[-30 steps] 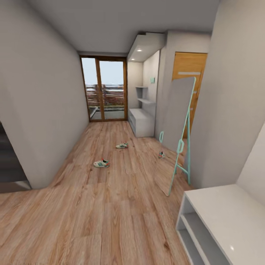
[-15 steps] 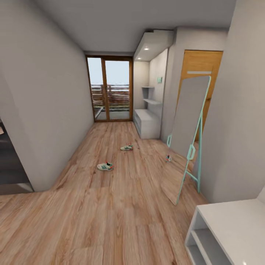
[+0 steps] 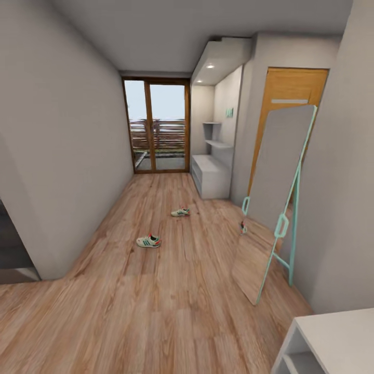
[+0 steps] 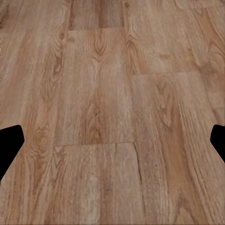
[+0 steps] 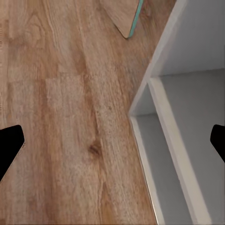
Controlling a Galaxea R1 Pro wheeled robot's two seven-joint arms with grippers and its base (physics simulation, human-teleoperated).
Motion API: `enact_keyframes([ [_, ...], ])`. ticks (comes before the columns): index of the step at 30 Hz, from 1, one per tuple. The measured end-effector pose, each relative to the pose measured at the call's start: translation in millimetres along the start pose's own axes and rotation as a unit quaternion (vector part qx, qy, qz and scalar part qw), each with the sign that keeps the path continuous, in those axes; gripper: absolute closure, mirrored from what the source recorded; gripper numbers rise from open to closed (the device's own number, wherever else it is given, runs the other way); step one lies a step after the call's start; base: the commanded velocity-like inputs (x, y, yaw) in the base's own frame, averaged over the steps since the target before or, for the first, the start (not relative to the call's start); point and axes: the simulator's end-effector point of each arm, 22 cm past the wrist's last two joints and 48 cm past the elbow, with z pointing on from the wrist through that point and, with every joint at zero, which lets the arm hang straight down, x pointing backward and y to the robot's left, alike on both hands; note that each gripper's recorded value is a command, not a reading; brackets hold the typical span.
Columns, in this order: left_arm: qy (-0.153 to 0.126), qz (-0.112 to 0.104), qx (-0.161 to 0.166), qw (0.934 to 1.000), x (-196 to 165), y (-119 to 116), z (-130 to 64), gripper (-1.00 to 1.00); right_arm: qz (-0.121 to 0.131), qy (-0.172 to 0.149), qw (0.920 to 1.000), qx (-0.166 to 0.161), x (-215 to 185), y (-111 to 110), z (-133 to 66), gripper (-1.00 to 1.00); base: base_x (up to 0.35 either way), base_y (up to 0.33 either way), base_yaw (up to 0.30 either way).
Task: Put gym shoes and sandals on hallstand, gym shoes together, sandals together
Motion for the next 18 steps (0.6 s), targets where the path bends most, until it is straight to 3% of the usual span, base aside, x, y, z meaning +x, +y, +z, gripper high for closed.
enact_keyframes([
  [8, 0.000, 0.000, 0.001, 1.0000, -0.1, -1.1, 0.0, -1.00, 0.000, 0.000, 1.0000, 0.000, 0.0, 0.0, 0.0, -1.00, 0.338, -0.057, 0.157],
  [18, 0.000, 0.000, 0.002, 1.0000, 0.0, -0.5, 0.0, -1.00, 0.000, 0.000, 1.0000, 0.000, 0.1, 0.0, 0.0, -1.00, 0.337, -0.045, 0.036],
])
